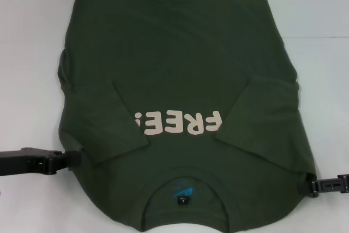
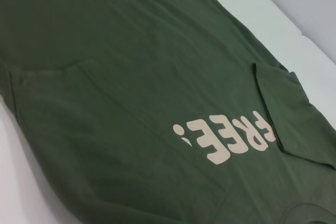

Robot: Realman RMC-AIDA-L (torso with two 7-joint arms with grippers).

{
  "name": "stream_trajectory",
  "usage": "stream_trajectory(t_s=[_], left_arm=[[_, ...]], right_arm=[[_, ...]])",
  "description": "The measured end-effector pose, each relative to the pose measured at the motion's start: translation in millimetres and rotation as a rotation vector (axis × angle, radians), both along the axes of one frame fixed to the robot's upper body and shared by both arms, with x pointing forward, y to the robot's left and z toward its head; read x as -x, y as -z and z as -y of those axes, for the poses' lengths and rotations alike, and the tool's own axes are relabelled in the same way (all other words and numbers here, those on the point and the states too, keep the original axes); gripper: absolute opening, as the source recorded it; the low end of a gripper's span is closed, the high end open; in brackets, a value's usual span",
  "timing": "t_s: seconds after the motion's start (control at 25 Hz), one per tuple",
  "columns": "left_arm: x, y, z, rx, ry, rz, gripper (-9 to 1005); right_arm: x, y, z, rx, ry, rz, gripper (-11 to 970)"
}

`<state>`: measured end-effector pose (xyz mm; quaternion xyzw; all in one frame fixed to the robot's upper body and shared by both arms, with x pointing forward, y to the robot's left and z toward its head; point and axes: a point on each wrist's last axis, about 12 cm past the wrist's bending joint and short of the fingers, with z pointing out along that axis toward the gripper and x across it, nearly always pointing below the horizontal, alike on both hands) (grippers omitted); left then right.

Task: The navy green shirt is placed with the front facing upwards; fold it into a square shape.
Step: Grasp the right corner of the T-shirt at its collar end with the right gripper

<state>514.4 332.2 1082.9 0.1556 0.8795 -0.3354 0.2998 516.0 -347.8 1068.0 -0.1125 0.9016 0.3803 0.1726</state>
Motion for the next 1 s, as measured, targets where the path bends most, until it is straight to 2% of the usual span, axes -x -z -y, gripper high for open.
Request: stream_trajectory(t_s=[0.16, 0.48, 0.72, 1.0], left_arm=[[-0.8, -0.4, 0, -0.001, 0.001, 0.002, 51], [-1.7, -0.2, -1, -0.008, -0.006, 0.007, 52], [-2.3, -0.7, -1, -0.01, -0.006, 0.008, 51], [-3.2, -1.6, -2, -0.013, -0.007, 0.011, 52]], right_arm=[[-3.4, -0.8, -6, -0.008, -0.013, 0.005, 861], [-9.9, -2.8, -13, -0.014, -0.025, 0.011, 754], [-15.6, -5.8, -16, -0.013, -0.029, 0.019, 545], [-20.8, -5.5, -21, 0.005, -0.027, 0.009, 390]])
